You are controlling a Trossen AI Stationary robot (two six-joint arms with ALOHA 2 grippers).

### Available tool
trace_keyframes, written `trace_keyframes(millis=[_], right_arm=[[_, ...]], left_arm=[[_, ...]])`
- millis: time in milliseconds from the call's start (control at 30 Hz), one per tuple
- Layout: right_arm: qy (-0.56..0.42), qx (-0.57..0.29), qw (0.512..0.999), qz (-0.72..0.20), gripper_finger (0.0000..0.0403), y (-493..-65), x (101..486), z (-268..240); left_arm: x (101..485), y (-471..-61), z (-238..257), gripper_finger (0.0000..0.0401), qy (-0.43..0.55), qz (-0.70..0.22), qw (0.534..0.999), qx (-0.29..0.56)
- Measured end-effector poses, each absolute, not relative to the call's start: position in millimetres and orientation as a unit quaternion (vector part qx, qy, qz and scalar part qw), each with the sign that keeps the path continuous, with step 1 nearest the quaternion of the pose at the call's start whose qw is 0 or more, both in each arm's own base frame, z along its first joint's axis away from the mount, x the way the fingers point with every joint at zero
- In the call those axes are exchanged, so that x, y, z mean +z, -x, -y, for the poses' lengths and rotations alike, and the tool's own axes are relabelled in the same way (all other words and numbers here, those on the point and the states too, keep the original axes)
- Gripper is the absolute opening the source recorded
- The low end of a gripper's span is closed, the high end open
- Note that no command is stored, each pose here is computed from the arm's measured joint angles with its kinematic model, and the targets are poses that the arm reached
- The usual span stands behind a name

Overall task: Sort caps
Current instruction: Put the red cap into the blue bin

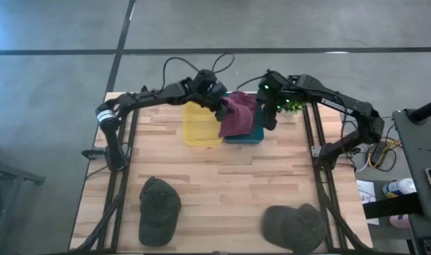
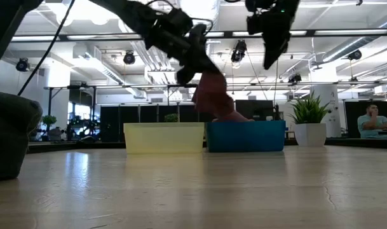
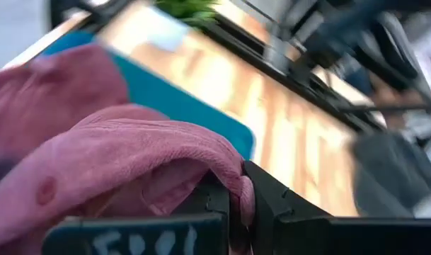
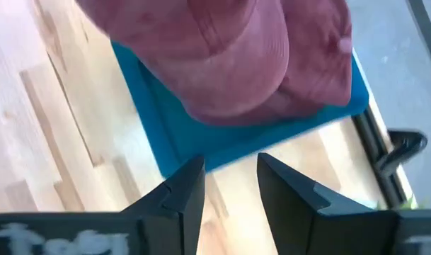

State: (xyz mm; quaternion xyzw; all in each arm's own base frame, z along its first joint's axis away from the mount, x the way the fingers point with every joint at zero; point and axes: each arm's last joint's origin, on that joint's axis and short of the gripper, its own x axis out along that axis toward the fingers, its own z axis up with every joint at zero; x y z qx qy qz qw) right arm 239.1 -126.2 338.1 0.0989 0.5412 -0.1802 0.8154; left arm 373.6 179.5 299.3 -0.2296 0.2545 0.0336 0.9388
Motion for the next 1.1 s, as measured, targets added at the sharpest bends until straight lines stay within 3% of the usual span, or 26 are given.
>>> trace_keyframes(millis=[300, 500, 700, 833, 1100], right_arm=[[-0.12, -0.233, 0.824, -0.502, 0.0102, -196, 330, 107], [-0.15, -0.251, 0.827, -0.481, 0.0088, -185, 325, 100], [-0.273, -0.241, 0.803, -0.471, 0.0071, -192, 291, 104], [-0.349, -0.284, 0.766, -0.458, 0.0072, -192, 250, 111], [-0.412, -0.297, 0.762, -0.402, 0.0134, -194, 214, 114]], left_arm=[[342, -374, -177, 0.0018, -0.008, -0.305, 0.949, -0.081], [351, -383, -173, 0.0018, -0.098, -0.293, 0.944, -0.112], [352, -383, -166, 0.0018, -0.11, -0.311, 0.935, -0.131], [347, -379, -165, 0.0018, -0.101, -0.342, 0.926, -0.128], [345, -378, -164, 0.0018, -0.099, -0.349, 0.923, -0.128]])
